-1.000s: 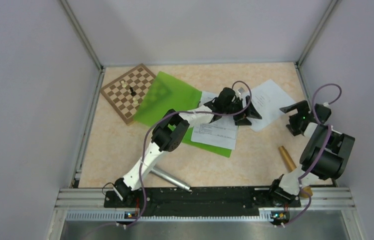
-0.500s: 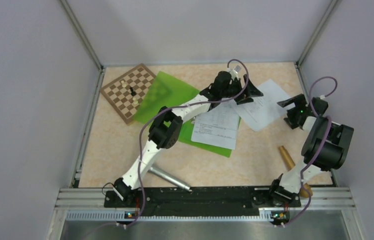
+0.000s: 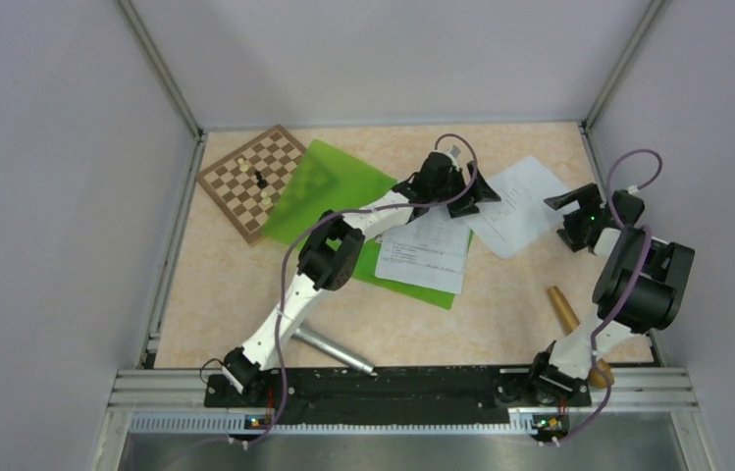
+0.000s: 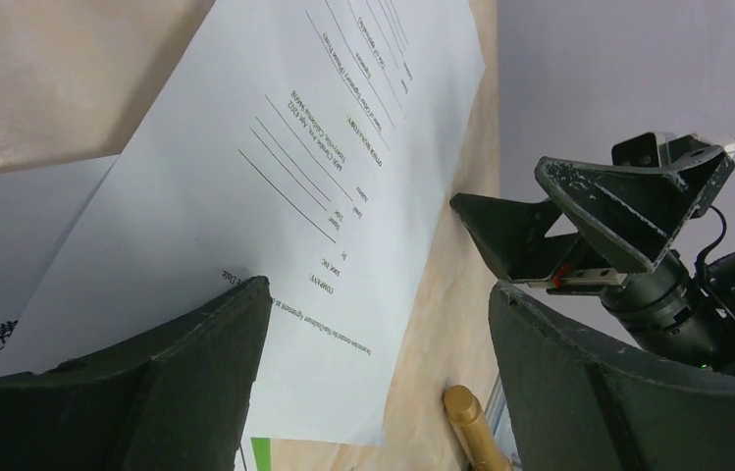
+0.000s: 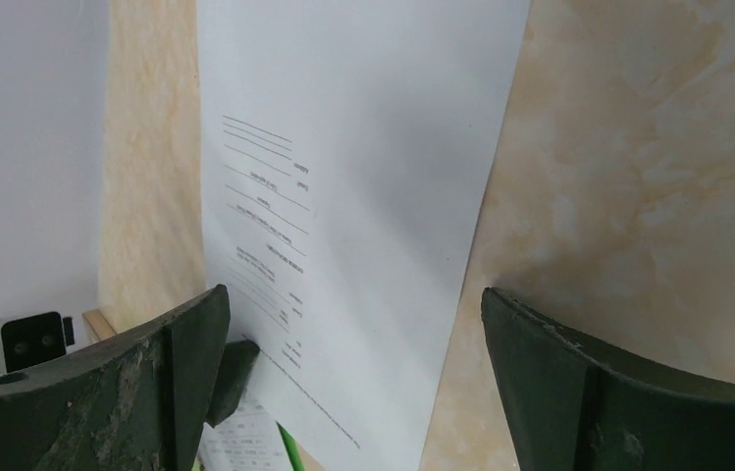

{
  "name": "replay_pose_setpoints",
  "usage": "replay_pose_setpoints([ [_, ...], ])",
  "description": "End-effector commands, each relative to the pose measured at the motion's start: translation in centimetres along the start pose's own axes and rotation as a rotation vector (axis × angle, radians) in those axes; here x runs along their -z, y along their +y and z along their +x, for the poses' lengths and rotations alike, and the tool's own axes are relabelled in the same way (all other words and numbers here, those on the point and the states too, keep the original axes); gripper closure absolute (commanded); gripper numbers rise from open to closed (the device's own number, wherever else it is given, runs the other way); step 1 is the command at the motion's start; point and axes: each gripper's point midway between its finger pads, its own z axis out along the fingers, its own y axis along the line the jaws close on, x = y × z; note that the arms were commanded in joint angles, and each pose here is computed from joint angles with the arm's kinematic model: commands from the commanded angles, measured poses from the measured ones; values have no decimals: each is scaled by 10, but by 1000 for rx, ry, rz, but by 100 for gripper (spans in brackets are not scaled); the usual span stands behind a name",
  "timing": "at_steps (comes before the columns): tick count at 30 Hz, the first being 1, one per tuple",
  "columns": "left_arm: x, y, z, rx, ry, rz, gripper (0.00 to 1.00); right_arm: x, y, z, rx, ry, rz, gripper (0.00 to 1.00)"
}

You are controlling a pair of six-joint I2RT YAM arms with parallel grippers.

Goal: Put the files into the folder

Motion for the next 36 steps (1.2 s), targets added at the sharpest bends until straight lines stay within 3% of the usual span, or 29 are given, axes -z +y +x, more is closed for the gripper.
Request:
replay_pose_setpoints([
  [1,7,6,10,-46,38,-58,13,-17,-19,32,-21,95,45,1],
  [14,7,12,23,-21,100,-49,13,-31,73,60,-21,156,-305,1],
  [19,9,13,26,-14,110,-40,13,-30,62,60,-10,133,-250,3],
  [21,10,12,27,-15,114,-37,13,-32,52,61,-10,130,-206,10],
  [23,12,8,26,-19,115,-30,13,-33,44,63,-10,125,-174,26],
  [24,13,4,26,-23,116,-25,13,-34,41,63,-9,124,-162,41],
  [26,17,-4,23,-32,115,-10,13,-35,36,63,-9,120,-134,90],
  [27,19,-10,22,-38,114,-1,13,-34,35,62,-6,120,-123,100],
  [36,75,-106,4,-165,73,132,11,2,71,27,135,28,-121,100],
])
